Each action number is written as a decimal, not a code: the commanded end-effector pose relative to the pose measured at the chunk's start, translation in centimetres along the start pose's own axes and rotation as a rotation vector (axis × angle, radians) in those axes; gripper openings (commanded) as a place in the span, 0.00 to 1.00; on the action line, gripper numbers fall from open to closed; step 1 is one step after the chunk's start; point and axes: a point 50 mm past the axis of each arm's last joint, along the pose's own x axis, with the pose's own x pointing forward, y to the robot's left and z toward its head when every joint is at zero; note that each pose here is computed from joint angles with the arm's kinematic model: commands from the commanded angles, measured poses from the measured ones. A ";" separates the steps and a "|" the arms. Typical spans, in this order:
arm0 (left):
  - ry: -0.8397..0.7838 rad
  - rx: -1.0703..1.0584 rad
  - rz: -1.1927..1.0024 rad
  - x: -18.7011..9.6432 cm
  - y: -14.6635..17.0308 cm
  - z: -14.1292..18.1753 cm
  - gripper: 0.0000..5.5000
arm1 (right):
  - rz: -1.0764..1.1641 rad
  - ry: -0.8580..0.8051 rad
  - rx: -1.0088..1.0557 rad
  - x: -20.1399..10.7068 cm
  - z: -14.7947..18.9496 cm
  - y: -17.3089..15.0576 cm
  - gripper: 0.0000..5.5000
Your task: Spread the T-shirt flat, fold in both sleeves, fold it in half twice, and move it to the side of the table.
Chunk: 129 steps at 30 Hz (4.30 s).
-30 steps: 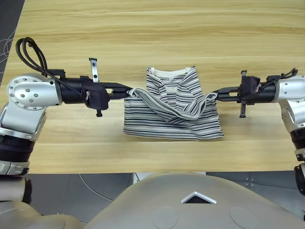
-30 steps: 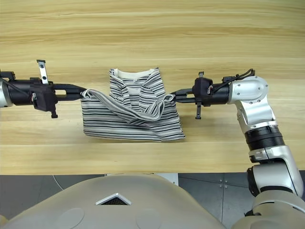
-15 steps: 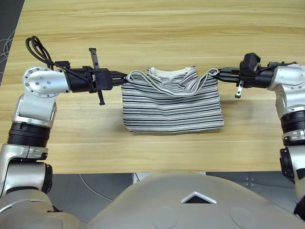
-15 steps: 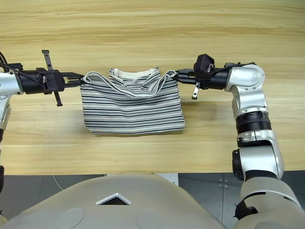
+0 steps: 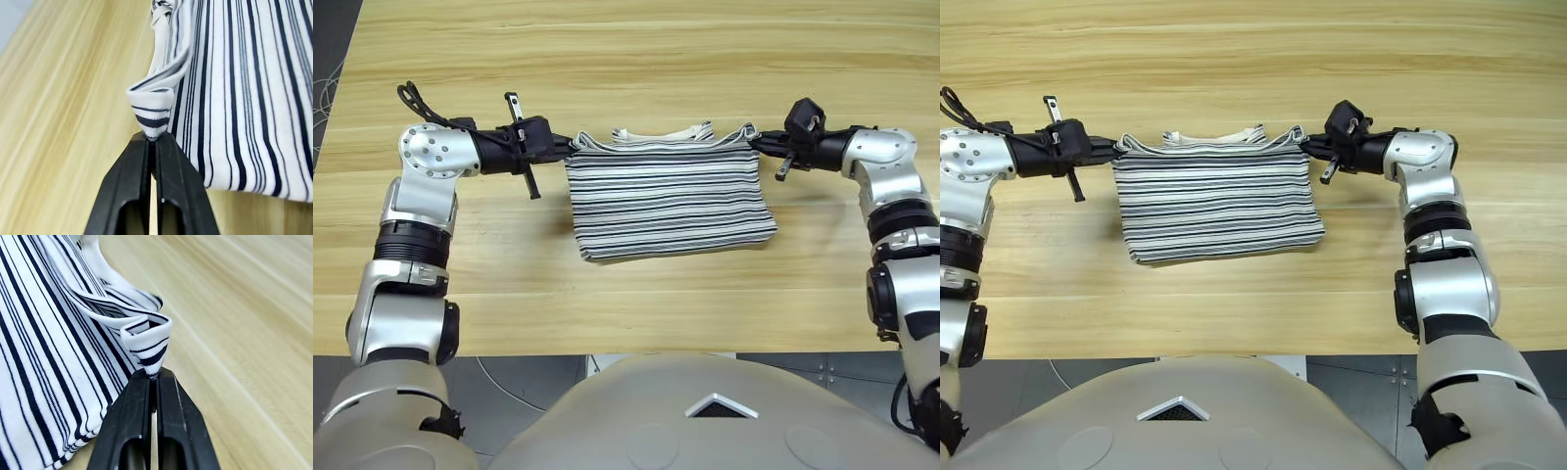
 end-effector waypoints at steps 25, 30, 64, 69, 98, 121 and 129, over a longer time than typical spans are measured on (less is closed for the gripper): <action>0.155 -0.765 0.438 -2.1 3.2 -6.0 0.42 | -0.316 -0.173 0.221 3.1 2.5 -1.4 0.28; 0.151 -0.722 0.627 -4.0 4.6 -6.1 0.42 | -0.225 -0.240 0.148 3.4 3.3 -0.8 0.28; 0.357 0.717 0.113 12.5 -1.0 2.6 0.42 | 0.657 0.090 -0.475 3.6 8.7 13.9 0.28; 0.207 0.957 0.087 14.3 -1.3 6.0 0.42 | 0.800 0.023 -0.335 4.7 12.3 17.0 0.28; -0.143 0.797 0.493 5.1 6.6 9.6 0.42 | 0.652 -0.325 -0.346 -4.9 11.6 6.7 0.28; -0.009 1.087 -0.021 -4.9 -8.2 0.4 0.83 | 0.370 0.144 -1.308 -5.1 0.2 4.4 0.74; -0.134 0.954 -0.137 -3.1 -11.9 0.3 0.83 | 0.459 0.085 -1.455 -3.4 -1.5 5.4 0.74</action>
